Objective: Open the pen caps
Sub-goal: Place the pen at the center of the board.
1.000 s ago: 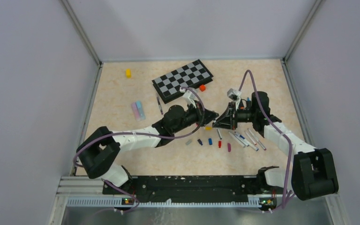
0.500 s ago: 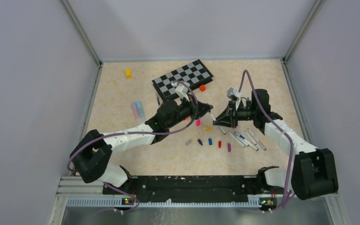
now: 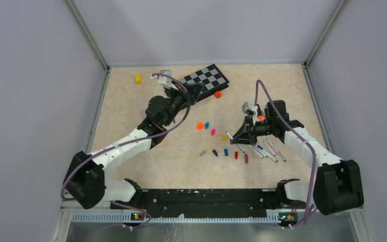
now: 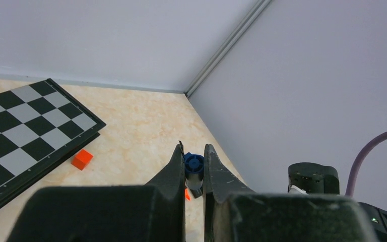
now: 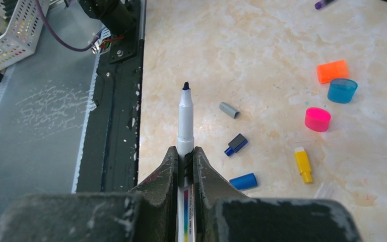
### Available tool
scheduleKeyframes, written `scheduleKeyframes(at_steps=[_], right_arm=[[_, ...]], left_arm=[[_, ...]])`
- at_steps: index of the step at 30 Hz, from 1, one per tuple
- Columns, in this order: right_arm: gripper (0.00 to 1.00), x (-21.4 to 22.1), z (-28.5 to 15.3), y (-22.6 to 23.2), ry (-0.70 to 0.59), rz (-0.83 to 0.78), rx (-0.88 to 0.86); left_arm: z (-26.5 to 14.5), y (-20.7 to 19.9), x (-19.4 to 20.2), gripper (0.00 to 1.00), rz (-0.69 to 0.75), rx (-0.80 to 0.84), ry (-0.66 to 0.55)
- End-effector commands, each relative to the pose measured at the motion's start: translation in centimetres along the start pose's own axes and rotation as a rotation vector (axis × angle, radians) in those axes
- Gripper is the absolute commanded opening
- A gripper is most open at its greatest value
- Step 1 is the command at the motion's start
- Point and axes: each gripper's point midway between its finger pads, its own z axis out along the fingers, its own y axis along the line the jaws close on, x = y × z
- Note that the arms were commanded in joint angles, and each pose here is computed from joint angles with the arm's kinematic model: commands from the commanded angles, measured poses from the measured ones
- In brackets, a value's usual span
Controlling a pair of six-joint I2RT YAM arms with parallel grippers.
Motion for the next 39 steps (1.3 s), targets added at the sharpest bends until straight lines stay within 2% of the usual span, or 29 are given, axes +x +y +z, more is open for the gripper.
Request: scheduleKeyframes(at_steps=[1,14,21,28,33,39], right_arm=[[0.00,-2.1,-0.7,0.2,-0.019,-0.131,-0.005],[0.00,-2.3,-3.5,-1.3,-0.005,-0.163,0.120],[0.00,-2.7,-7.5,-2.4,-0.021,-0.192,0.295],[0.00,-1.1,-11.0,-3.8,0.041,-0.153,0.496],[0.00,1.5,-13.1,-5.2,0.150,-0.079,0.627],[0.00,5.8,-17.5,-7.4,0.413,0.036,0.827]], left_arm=[[-1.2,-0.2,-1.8,0.00,0.028,0.030,-0.023],[-4.2,1.2,0.8,0.00,0.083,0.092,0.143],[-6.9,2.1,2.5,0.00,0.103,0.107,0.240],[-9.9,3.2,5.1,0.00,0.102,0.090,0.351],[-11.8,3.7,7.4,0.00,0.081,0.106,0.422],[-13.4,4.0,10.3,0.00,0.012,0.140,0.520]])
